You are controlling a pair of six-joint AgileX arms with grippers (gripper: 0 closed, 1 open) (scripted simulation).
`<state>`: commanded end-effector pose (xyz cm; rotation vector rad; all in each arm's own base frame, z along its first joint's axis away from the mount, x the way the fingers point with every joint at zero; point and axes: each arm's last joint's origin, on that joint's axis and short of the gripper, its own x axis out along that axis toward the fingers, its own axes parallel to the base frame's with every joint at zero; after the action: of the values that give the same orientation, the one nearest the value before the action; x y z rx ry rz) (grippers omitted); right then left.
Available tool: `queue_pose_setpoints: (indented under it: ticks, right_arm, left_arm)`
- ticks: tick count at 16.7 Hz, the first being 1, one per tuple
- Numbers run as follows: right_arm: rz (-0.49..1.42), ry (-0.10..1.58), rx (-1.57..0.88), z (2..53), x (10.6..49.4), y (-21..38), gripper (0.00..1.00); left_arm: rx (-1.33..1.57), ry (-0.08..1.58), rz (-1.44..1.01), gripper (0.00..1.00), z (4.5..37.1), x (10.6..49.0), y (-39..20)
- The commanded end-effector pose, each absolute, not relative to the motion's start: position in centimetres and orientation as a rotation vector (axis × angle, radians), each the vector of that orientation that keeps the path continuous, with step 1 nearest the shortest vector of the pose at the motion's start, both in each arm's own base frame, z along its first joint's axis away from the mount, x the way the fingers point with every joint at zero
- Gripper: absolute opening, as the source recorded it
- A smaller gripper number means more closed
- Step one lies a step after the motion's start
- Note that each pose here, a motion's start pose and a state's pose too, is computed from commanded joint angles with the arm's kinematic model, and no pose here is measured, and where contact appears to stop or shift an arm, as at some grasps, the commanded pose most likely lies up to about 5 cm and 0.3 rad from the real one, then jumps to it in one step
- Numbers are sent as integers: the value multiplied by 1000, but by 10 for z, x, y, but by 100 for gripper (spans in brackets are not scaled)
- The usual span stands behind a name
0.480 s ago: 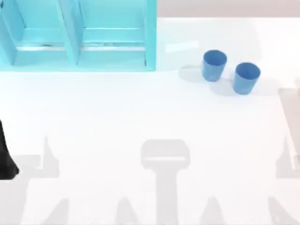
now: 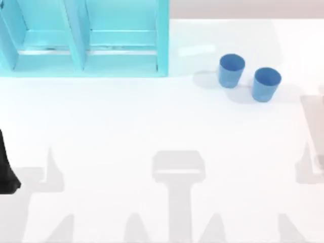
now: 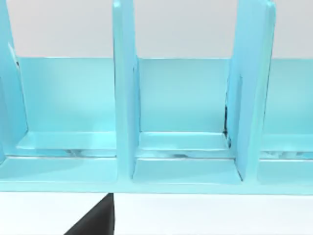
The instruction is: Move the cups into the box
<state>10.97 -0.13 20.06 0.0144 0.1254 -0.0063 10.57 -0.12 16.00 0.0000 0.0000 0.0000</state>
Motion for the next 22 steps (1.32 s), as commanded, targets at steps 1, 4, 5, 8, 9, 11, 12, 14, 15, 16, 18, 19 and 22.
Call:
queue_pose_setpoints:
  ticks: [1,4,5,8,9,11,12,14,15,16,18,19,22]
  right_arm:
    - [-8,166,19,213,113,-1,100]
    - [-12,312,34,255,131,0,100]
    - [-13,367,40,270,141,0,100]
    - [-17,544,55,312,183,3,100]
    - [-19,606,59,324,201,4,100]
    - [-20,734,66,341,241,8,100]
    - [-21,798,68,346,262,11,100]
    - [-21,926,69,348,306,18,100]
    - [-21,987,68,346,328,22,100]
    - [-21,1046,66,342,348,27,100]
    - [-20,1155,59,328,386,38,100]
    - [-20,1205,55,319,402,44,100]
    - [-18,1333,38,287,442,61,100]
  left_arm:
    - [0,0,0,100,160,106,-1]
    - [0,0,0,100,160,106,-1]
    - [0,0,0,100,160,106,-1]
    - [0,0,0,100,160,106,-1]
    - [0,0,0,100,160,106,-1]
    - [0,0,0,100,160,106,-1]
    - [0,0,0,100,160,106,-1]
    - [0,0,0,100,160,106,-1]
    - [0,0,0,100,160,106,-1]
    - [0,0,0,100,160,106,-1]
    - [0,0,0,100,160,106,-1]
    - [0,0,0,100,160,106,-1]
    - [0,0,0,100,160,106,-1]
